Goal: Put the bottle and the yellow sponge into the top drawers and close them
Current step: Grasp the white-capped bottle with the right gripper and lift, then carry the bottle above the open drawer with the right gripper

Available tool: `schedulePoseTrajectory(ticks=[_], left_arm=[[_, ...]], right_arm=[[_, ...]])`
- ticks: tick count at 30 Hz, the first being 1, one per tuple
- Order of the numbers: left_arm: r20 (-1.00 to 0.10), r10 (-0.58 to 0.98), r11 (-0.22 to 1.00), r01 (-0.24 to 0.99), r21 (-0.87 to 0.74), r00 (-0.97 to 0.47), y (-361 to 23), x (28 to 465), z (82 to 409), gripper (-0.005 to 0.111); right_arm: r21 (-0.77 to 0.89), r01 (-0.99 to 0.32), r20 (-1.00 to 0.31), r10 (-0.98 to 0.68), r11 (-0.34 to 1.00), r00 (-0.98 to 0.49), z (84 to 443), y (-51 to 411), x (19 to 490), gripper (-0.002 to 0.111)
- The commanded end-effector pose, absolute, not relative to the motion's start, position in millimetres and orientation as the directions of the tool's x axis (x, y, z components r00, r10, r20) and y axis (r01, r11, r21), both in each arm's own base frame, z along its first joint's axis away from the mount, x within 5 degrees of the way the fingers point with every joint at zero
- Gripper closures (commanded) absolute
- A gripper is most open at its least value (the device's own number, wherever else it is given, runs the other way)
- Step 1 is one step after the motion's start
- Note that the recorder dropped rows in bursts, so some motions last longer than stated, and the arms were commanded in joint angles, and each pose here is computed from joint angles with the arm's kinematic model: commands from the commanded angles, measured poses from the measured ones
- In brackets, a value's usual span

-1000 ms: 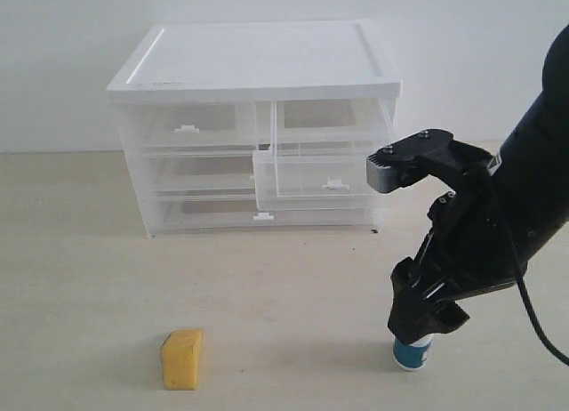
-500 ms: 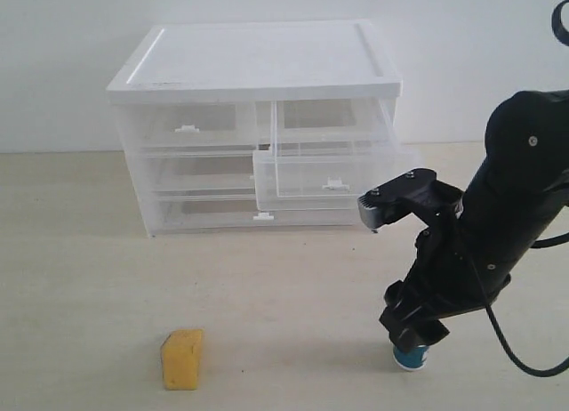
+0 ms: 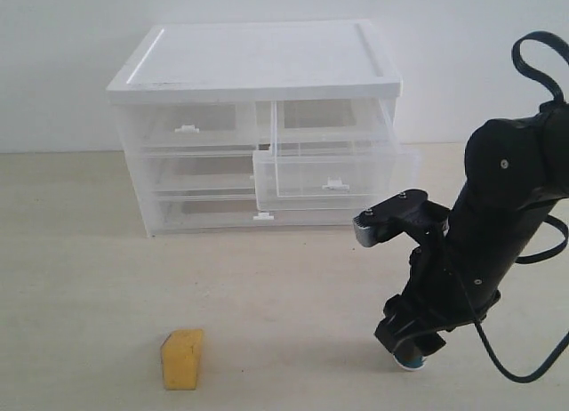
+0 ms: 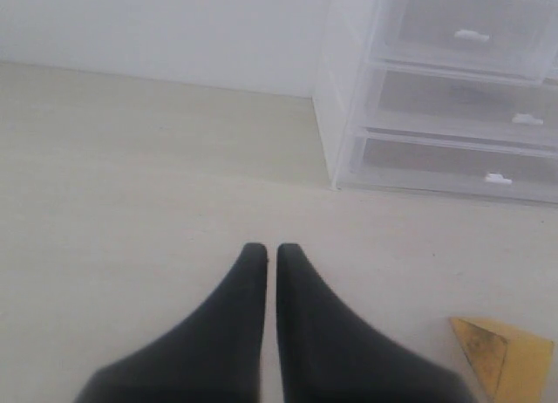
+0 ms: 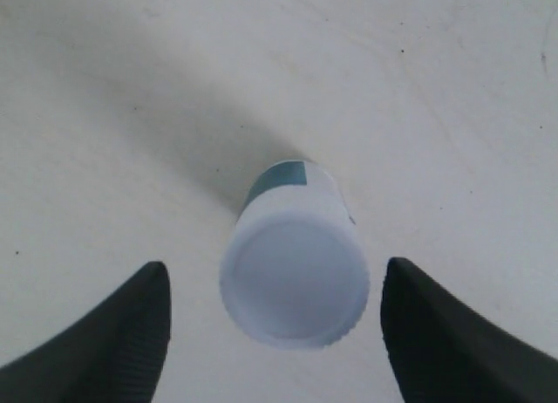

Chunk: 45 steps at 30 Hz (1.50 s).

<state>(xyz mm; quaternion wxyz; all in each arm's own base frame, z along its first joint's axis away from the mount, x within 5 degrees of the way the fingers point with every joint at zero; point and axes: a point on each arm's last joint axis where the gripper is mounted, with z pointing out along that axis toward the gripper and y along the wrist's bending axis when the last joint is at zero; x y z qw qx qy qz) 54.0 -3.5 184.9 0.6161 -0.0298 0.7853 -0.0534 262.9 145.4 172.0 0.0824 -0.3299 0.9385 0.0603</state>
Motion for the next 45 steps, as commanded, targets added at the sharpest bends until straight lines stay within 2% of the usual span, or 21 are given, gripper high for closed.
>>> schedulePoseTrajectory(ticks=[1,15,17,23,24,28,31,34,41,43,44,45], left_arm=[[-0.965,-0.129,0.991,0.017,-0.136,-0.229,-4,54,185,0.103],[-0.965,-0.129,0.991,0.017,-0.136,-0.229,-4,54,185,0.103],[-0.965,-0.129,0.991,0.017,-0.136,-0.229,-4,54,185,0.103],[-0.965,-0.129,0.991,0.017,-0.136,-0.229,-4,54,185,0.103],[-0.965,-0.129,0.991,0.017,-0.136,-0.229,-4,54,185,0.103],[-0.965,-0.129,0.991,0.017,-0.136,-0.229,-4,54,185,0.103],[-0.965,-0.129,0.991,0.017,-0.136,-0.229,-4,54,185,0.103],[-0.965,-0.129,0.991,0.017,-0.136,-0.229,-4,54,185,0.103],[-0.965,-0.129,0.991,0.017,-0.136,-0.229,-4,54,185,0.103],[-0.965,-0.129,0.991,0.017,-0.136,-0.229,-4,54,185,0.103],[-0.965,-0.129,0.991,0.017,-0.136,-0.229,-4,54,185,0.103],[-0.965,-0.129,0.991,0.017,-0.136,-0.229,-4,54,185,0.103]], right_arm=[[0.059,-0.618,-0.201,-0.598,0.784,-0.776,171,144,264,0.053],[0.055,-0.610,-0.219,-0.587,0.790,-0.780,171,144,266,0.054],[0.055,-0.610,-0.219,-0.587,0.790,-0.780,171,144,266,0.061],[0.055,-0.610,-0.220,-0.587,0.790,-0.779,171,144,266,0.106],[0.055,-0.610,-0.220,-0.587,0.790,-0.779,171,144,266,0.108],[0.052,-0.616,-0.216,-0.593,0.786,-0.776,172,144,266,0.108],[0.066,-0.620,-0.190,-0.600,0.782,-0.777,183,145,265,0.108],[0.080,-0.648,-0.221,-0.620,0.758,-0.753,201,144,259,0.108],[0.052,-0.757,-0.397,-0.682,0.652,-0.614,256,139,235,0.108],[0.020,-0.821,-0.470,-0.719,0.570,-0.511,273,135,229,0.108],[0.028,-0.876,-0.529,-0.736,0.482,-0.422,283,134,225,0.108],[0.047,-0.888,-0.566,-0.721,0.457,-0.401,288,134,226,0.108]])
